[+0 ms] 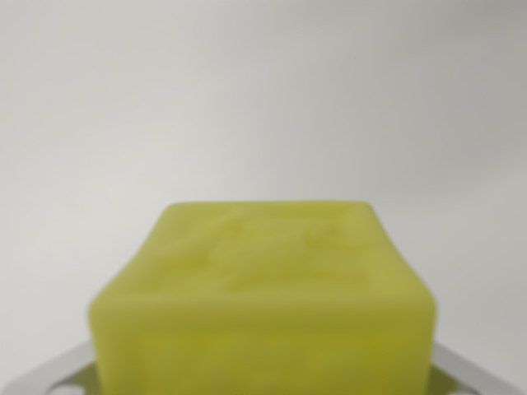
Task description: Pick yellow cube
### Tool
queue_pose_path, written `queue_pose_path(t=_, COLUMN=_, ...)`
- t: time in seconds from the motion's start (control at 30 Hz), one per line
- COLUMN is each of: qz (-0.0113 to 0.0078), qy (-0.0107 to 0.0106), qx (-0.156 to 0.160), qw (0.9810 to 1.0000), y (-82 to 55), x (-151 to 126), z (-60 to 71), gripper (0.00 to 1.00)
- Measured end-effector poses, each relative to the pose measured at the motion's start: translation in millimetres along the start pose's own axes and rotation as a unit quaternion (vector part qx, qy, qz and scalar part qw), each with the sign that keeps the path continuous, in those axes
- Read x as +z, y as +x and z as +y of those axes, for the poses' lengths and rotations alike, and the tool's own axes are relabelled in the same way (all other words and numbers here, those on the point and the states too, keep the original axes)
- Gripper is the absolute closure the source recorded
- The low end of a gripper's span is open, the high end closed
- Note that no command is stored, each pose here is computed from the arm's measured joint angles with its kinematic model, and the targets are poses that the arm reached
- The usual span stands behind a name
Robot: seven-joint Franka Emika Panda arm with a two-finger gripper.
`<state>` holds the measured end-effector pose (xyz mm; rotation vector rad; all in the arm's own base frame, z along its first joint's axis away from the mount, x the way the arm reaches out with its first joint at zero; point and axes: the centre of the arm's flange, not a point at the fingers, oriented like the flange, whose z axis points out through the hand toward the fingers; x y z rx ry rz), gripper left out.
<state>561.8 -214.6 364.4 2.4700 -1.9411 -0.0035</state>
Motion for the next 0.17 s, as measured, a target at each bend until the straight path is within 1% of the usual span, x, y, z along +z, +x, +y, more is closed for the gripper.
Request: queue_pose_path(t=0.17, qz=0.0, qy=0.0, qx=0.0, qw=1.0, y=0.0, x=0.0, z=0.0, gripper=1.0)
